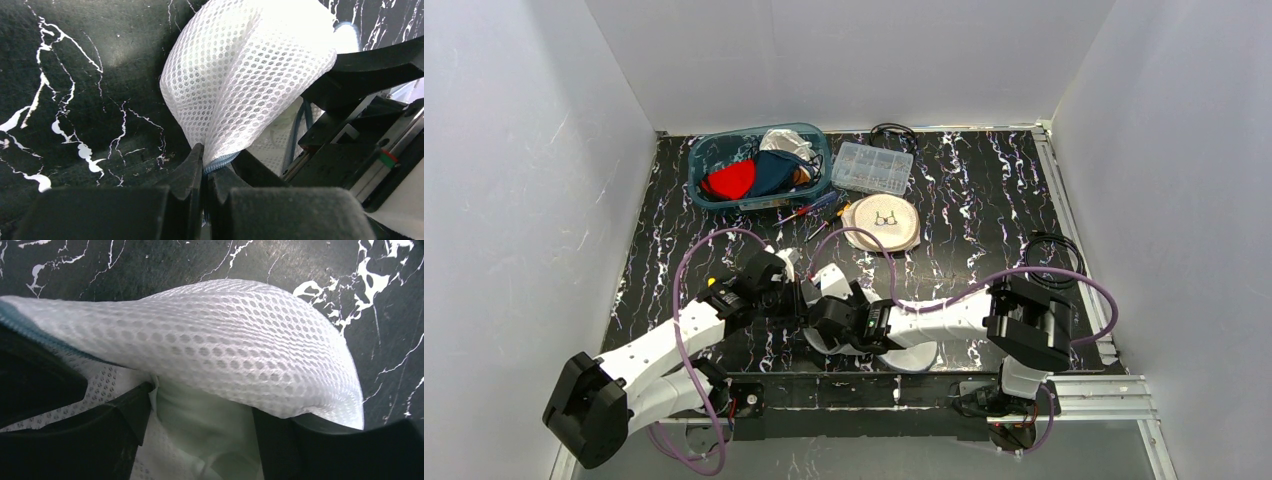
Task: Unzip the laundry bag and remove the bra
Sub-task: Pick up the bra from the laundry bag.
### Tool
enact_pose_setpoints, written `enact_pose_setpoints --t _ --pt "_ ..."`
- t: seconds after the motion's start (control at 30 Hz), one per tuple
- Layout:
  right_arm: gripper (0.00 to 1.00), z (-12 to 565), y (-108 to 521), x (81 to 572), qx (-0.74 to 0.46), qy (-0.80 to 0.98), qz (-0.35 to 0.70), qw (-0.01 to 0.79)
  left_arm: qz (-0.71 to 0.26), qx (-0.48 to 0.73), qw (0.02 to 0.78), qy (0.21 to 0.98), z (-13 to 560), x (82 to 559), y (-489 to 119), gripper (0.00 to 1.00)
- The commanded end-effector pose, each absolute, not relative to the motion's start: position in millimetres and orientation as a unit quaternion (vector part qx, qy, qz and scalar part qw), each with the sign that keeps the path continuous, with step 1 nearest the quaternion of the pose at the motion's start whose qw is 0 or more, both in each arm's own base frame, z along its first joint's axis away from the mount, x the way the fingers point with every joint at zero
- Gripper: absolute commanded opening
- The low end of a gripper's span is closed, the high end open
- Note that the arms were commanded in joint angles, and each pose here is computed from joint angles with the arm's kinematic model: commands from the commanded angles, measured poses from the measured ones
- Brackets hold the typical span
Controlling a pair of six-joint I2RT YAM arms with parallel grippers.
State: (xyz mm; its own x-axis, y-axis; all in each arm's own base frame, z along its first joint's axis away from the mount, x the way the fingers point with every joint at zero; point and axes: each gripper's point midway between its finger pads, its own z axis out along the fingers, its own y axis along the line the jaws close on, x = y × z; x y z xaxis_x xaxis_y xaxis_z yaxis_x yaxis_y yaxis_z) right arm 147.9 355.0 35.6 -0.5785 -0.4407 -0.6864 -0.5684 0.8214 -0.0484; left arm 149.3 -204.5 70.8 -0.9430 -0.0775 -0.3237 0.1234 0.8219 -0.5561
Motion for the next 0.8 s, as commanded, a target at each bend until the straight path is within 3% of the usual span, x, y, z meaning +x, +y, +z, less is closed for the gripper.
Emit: enact_pose_setpoints --t 0.0,0.2,0.3,0.5,0.77 --pt "0.69 13.7 332.8 151.3 -0.278 0.895 0.032 0.348 -0.276 0.019 0.158 0.948 63.0 139.2 -193.0 0.0" --pt "0.22 22.1 326.4 147.8 -0.262 0.896 0.054 0.354 -0.262 0.016 0.153 0.953 55.7 136.2 -187.1 0.0" --pt "0.07 35.1 330.0 146.5 -0.256 0.894 0.079 0.36 -0.258 0.014 0.149 0.954 52.7 135.6 -186.2 0.0" --pt "0.06 79.2 350.1 134.3 -0.255 0.867 0.198 0.379 -0.249 0.011 0.15 0.957 51.1 137.5 -184.5 0.0" --pt "0.05 151.8 361.6 105.5 -0.347 0.771 0.338 0.413 -0.231 0.009 0.146 0.962 50.1 144.7 -184.4 0.0"
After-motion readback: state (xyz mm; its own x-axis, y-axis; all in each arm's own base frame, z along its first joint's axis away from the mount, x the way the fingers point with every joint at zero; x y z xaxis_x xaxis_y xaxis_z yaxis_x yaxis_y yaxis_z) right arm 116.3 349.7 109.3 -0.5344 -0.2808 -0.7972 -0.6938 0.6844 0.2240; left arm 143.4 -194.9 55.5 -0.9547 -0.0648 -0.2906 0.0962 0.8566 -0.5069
